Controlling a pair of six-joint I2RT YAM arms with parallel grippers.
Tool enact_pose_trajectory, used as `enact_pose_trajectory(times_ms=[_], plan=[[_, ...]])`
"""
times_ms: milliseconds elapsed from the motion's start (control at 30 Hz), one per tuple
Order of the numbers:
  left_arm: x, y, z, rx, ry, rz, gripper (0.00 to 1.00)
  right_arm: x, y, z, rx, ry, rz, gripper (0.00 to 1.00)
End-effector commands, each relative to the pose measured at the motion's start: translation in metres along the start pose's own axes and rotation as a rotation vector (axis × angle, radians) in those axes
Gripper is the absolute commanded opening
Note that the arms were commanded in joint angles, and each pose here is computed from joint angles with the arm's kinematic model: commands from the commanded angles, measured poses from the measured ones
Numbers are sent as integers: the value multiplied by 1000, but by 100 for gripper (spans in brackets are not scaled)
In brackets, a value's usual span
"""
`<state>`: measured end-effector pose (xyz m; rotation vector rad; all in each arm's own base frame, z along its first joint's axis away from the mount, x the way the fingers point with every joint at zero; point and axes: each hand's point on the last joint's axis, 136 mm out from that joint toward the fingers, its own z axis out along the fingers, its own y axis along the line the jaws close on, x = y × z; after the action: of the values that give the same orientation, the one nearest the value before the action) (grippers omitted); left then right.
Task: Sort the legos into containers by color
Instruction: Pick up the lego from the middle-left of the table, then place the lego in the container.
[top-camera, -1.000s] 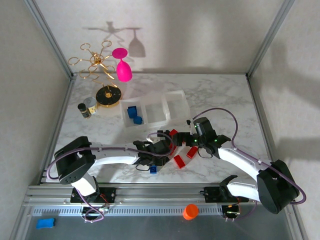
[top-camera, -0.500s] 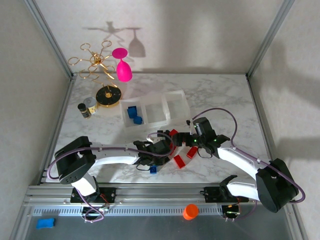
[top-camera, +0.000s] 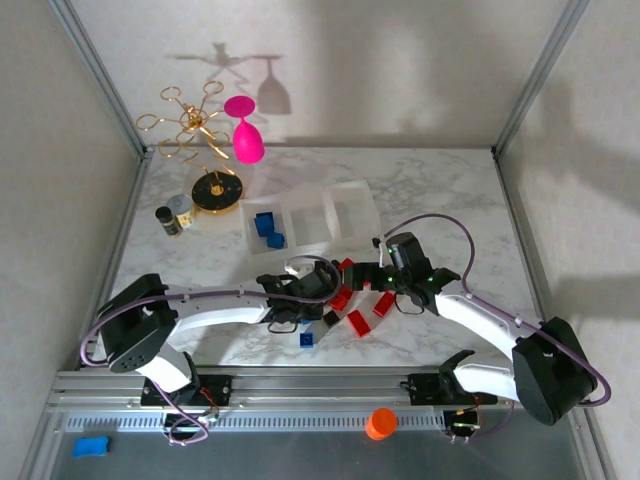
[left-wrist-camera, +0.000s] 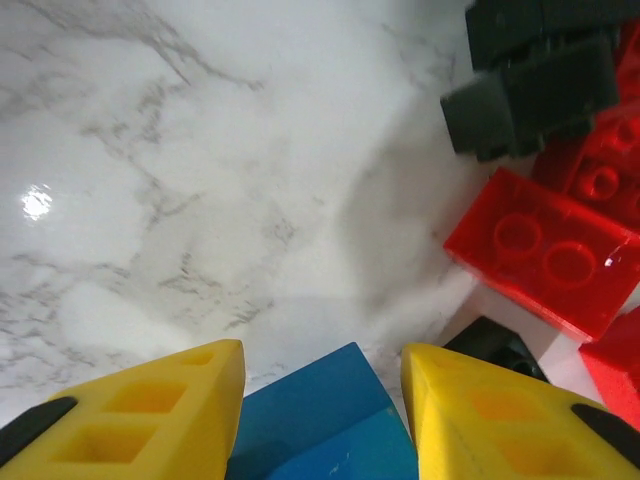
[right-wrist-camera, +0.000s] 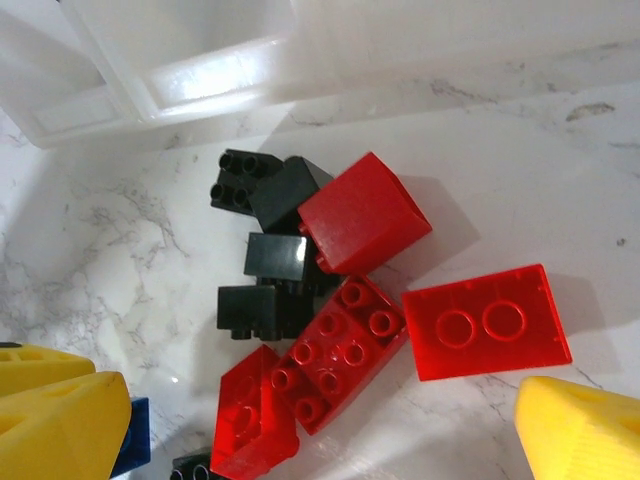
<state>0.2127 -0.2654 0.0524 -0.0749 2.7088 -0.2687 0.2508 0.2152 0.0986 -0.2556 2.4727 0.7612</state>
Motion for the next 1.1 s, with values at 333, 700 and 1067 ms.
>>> enact_pose_trajectory(times_ms=[333,700,1067], plan=[[-163,52,-63,-135,-342,-114,43,-43,32,-2,-86,-90,-46,99],[-217,83,-16,-209,-307,-149,42,-46,28,-6,-52,-103,-51,99],[-221,100,24,-261,-260,-151,41,-48,28,0,-52,-95,-60,99]])
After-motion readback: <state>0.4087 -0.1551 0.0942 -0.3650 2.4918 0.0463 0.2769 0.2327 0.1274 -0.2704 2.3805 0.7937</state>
